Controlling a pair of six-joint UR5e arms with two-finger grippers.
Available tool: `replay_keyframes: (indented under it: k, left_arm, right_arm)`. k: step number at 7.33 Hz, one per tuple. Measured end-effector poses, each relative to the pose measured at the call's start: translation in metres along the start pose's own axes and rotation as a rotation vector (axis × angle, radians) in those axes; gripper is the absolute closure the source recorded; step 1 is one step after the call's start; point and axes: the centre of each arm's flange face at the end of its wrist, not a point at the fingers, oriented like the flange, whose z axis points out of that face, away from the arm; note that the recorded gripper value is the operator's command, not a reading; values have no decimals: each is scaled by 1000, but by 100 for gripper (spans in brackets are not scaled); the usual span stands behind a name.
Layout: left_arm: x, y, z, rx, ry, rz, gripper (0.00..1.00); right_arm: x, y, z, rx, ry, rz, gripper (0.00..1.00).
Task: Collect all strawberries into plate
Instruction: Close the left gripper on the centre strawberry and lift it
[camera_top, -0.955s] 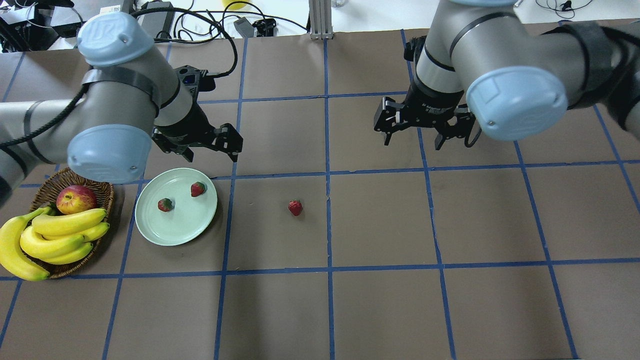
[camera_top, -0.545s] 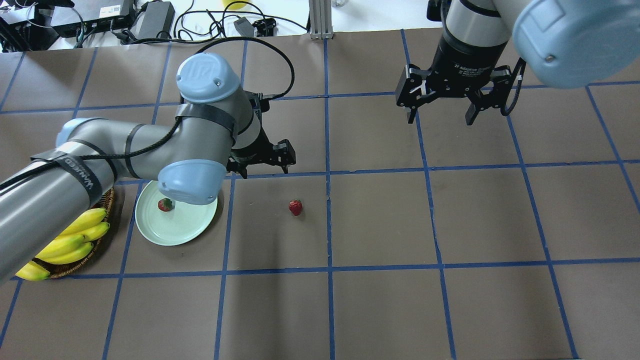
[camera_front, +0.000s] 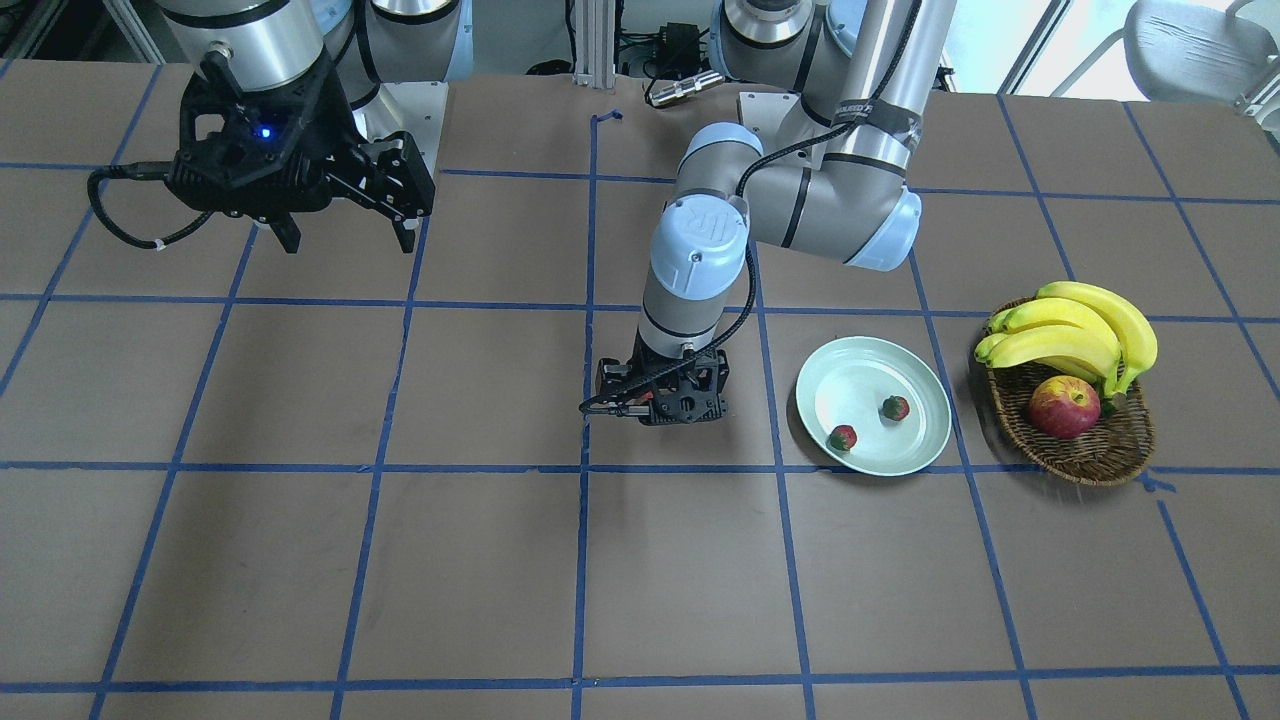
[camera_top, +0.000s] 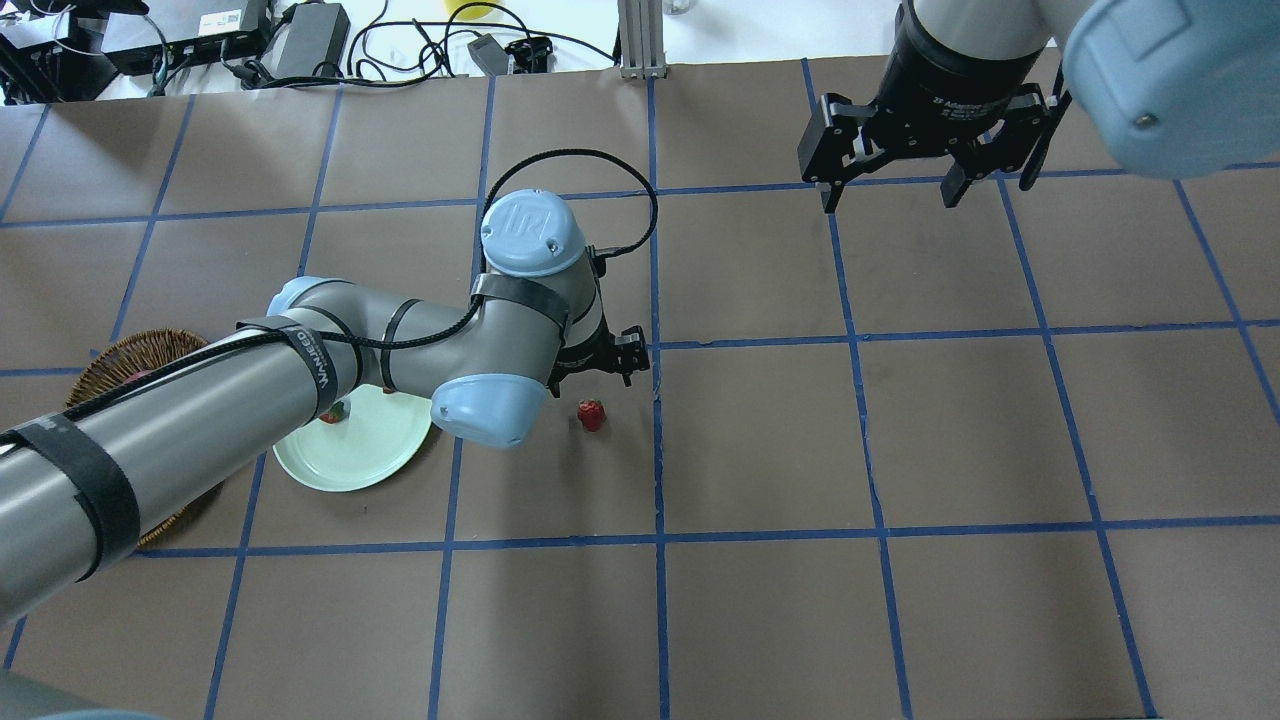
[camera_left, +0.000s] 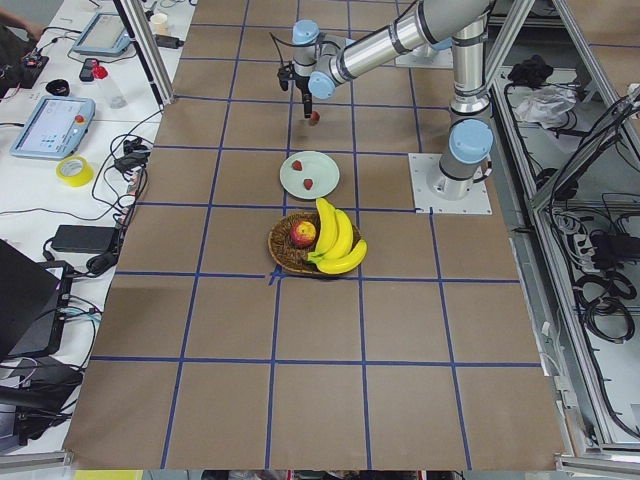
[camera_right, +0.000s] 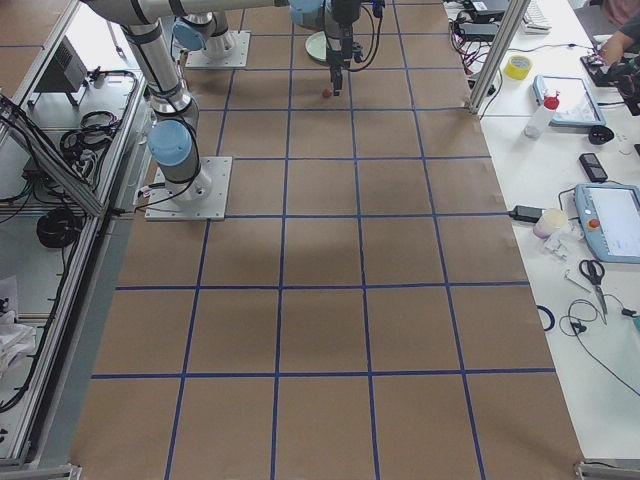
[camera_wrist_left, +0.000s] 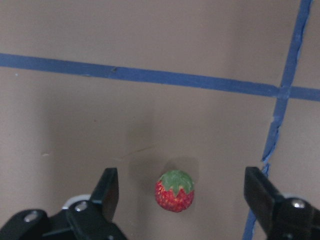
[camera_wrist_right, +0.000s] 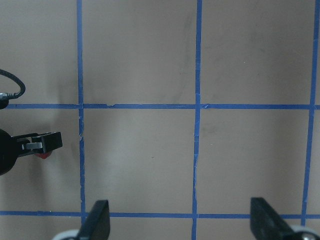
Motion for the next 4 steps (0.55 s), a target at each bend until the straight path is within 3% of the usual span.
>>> replay_keyframes:
  k: [1,3,4]
  left_arm:
    - [0,4,7,-4,-18,8,23]
    - [-2,12,15,-19,-32,4,33]
    - [-2,13,17,-26,-30,-5,62]
  right_arm:
    - [0,-1,-1,6,-1,1,0]
    - [0,-2,-3,16,-6,5,0]
    - [0,-2,-4,18,-7,9,0]
